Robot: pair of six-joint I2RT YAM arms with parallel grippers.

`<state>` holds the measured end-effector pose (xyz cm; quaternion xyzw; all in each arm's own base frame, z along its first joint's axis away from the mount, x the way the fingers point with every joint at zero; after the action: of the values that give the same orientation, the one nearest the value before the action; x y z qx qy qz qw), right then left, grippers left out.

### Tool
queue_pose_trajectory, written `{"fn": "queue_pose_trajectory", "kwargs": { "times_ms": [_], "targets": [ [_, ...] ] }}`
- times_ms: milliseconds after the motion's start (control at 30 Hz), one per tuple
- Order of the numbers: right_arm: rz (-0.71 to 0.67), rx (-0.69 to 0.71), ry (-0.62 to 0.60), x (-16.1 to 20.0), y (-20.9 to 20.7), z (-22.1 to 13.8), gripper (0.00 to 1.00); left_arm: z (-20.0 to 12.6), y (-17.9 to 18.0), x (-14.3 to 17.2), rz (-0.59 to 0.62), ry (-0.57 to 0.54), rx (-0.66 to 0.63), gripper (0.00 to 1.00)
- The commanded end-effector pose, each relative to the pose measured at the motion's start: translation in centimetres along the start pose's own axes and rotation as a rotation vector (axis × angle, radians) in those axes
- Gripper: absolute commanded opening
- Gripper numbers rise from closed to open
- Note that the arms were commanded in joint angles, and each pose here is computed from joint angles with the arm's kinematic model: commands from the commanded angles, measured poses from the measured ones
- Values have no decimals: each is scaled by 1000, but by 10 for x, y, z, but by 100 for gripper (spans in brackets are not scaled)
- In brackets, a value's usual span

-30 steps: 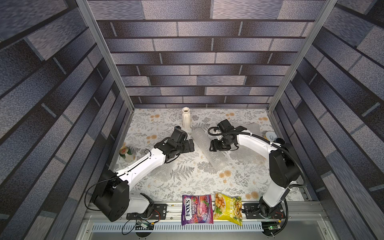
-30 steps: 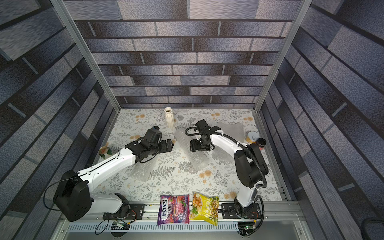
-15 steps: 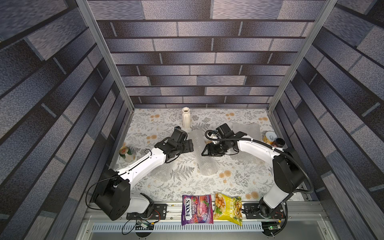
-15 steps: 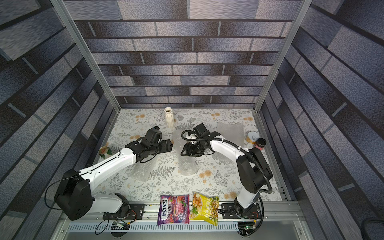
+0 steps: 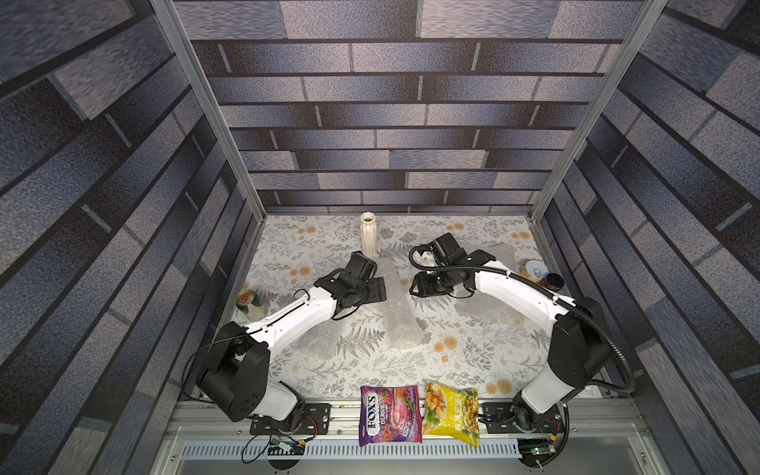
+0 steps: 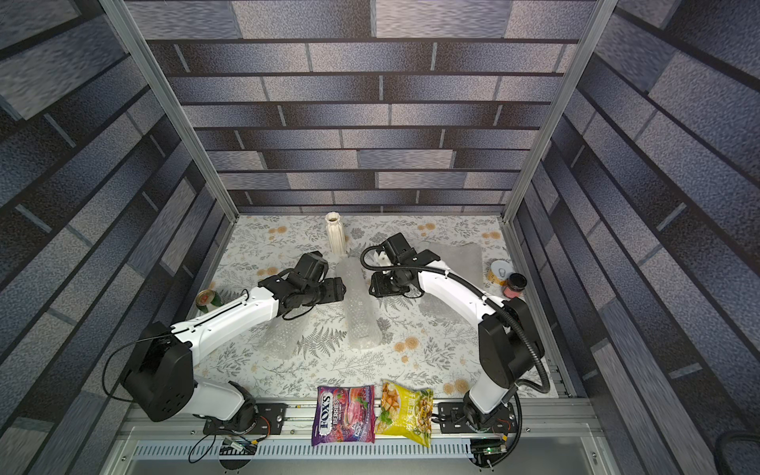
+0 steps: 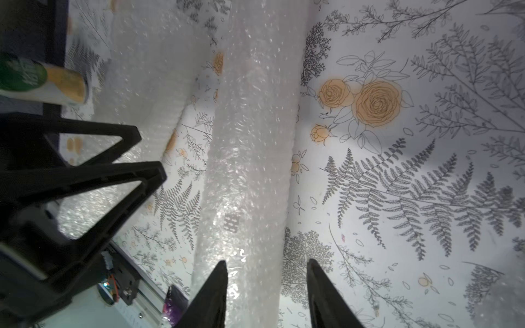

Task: Unwrap the vase from the bubble wrap
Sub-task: Move the bubble wrap to the center of the board.

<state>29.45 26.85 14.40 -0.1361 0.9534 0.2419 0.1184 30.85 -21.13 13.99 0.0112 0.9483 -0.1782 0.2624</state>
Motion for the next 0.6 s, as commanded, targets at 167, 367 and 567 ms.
{"fn": "queue_pose_trajectory", "kwargs": {
  "times_ms": [167,367,567],
  "targets": [
    [-7,1,11,-5,1,7,27,17,-16,10,9,97,15,63],
    [-17,-3,23,-8,3,9,27,32,-26,19,-11,147,51,58],
    [-28,-8,40,-8,9,16,28,38,-32,22,-5,159,57,60]
  ]
}}
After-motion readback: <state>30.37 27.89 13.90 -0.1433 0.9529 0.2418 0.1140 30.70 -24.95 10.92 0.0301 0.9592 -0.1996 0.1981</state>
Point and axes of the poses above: each gripper's point midway between its finger pads, its own z axis out along the fingers, its own y axis along the line the jaws close on, x = y × z, the point moved 2 cm from there along -z, back along the fingers, and after that the axes turned 3 degrees about z, right-handed, at the moved point
